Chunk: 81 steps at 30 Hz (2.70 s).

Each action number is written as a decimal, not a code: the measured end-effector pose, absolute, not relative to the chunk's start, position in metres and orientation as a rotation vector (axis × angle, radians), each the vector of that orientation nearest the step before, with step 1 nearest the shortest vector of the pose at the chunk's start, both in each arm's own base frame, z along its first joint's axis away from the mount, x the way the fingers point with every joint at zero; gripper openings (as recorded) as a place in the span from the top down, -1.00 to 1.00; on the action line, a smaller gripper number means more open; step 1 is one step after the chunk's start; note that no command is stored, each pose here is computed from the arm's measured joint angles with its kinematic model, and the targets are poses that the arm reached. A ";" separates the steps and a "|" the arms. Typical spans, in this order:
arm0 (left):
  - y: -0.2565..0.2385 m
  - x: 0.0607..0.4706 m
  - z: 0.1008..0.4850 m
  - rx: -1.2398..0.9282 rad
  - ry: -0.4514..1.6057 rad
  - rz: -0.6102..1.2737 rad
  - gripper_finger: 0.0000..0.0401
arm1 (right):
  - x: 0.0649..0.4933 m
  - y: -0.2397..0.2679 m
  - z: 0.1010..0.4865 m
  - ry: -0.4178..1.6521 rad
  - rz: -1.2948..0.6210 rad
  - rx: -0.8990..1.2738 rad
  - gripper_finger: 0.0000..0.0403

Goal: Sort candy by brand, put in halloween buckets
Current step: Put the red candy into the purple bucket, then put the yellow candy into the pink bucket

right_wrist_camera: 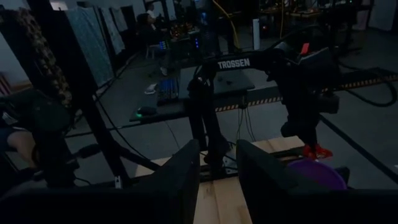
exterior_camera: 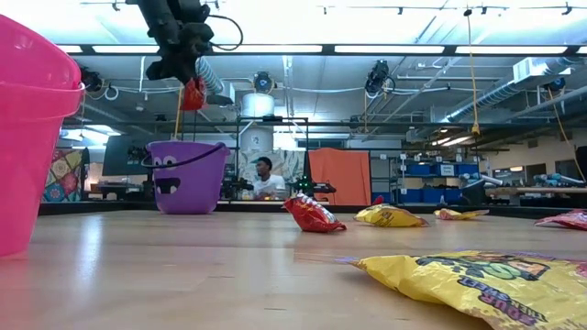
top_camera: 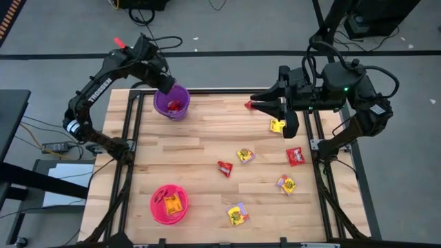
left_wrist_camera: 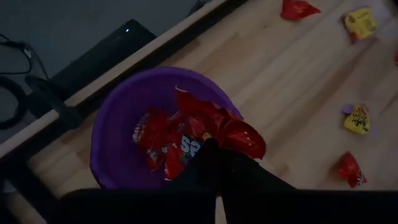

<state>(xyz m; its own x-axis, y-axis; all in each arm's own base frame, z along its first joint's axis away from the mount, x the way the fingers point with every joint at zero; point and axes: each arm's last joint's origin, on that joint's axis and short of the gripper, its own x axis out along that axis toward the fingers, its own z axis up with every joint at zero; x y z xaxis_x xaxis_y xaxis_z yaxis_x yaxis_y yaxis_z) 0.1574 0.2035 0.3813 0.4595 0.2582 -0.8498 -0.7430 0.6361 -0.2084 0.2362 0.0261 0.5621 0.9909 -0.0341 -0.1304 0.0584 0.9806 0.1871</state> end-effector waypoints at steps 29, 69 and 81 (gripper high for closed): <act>0.204 0.157 0.381 -0.579 0.920 0.677 0.24 | 0.236 0.026 0.563 0.122 -0.046 0.191 0.42; 0.191 0.172 0.377 -0.528 0.970 0.690 -0.05 | 0.237 0.026 0.564 0.110 -0.048 0.216 0.42; 0.164 0.194 0.380 -0.630 0.917 0.402 -0.05 | 0.245 0.022 0.540 0.287 -0.226 0.181 0.42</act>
<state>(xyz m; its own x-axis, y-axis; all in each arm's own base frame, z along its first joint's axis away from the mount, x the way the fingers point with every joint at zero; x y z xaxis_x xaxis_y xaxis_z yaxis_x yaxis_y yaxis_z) 0.1942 0.1638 0.3802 0.5544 0.0579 -0.8302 -0.5716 0.7516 -0.3293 0.2446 0.0217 0.5399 0.9341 -0.1938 -0.2998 0.2453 0.9586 0.1444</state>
